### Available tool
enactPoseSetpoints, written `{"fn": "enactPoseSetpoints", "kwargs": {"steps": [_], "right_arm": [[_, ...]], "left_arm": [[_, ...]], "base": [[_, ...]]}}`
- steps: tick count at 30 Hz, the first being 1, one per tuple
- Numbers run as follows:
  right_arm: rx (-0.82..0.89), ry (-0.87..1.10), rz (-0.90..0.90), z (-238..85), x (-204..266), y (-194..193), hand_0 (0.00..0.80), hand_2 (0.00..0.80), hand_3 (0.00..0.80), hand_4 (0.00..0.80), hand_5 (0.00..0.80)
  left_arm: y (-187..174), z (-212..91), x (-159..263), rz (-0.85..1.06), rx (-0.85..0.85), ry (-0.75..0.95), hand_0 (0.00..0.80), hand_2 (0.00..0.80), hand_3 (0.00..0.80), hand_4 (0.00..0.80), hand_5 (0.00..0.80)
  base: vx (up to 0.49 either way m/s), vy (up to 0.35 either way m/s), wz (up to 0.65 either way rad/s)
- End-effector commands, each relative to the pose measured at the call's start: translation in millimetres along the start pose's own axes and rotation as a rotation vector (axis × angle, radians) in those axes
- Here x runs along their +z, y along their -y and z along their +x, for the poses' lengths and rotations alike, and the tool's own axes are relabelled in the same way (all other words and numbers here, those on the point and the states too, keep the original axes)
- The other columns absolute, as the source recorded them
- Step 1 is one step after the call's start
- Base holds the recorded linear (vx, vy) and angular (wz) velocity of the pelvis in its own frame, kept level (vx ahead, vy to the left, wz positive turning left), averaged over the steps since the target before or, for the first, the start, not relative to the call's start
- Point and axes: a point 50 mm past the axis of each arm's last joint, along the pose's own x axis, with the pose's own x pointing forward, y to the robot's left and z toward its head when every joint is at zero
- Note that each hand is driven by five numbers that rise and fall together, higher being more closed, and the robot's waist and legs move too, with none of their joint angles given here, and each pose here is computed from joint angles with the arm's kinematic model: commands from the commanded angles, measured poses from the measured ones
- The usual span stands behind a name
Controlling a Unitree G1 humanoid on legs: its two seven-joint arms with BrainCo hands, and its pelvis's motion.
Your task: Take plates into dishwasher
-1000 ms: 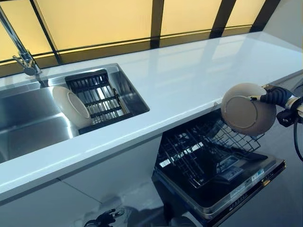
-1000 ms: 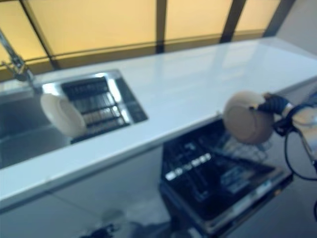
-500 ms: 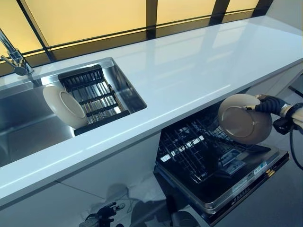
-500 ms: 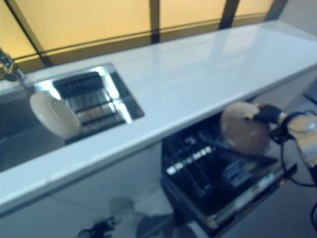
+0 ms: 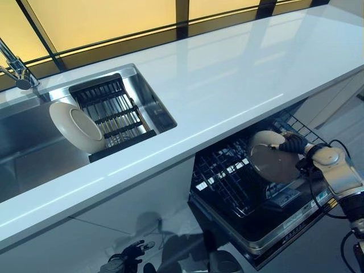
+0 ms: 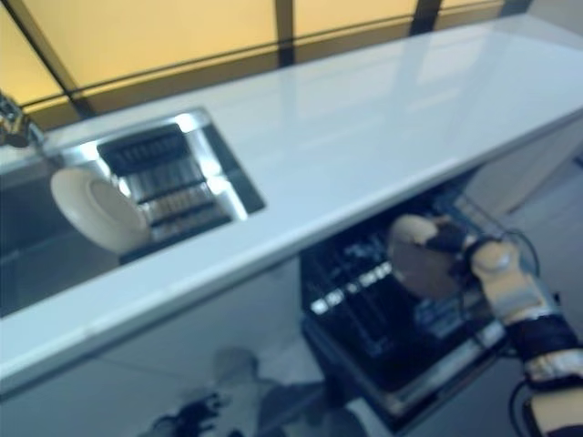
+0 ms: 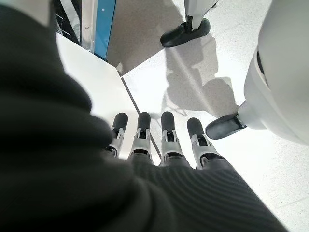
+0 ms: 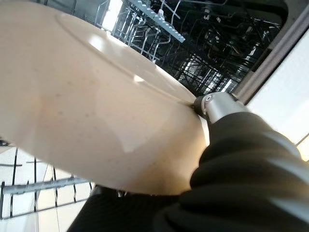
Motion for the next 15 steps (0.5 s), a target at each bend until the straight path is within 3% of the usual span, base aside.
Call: {"fn": "enactPoseSetpoints", "kwargs": {"steps": [1, 15], "right_arm": [[-0.092, 0.031, -0.052, 11, 13, 7, 0.8, 0.8, 0.8, 0.8, 0.8], [-0.122, -0.092, -0.138, 34, 1, -13, 0.8, 0.8, 0.8, 0.8, 0.8]], "left_arm": [[-4, 3, 16, 0.013, 0.018, 0.038, 0.0, 0.0, 0.0, 0.0, 0.0], [7, 8, 31, 0.036, -0.018, 0.071, 0.0, 0.0, 0.0, 0.0, 0.0]], "base": [[0.0, 0.0, 0.0], [-0.003, -0.007, 0.04]]}}
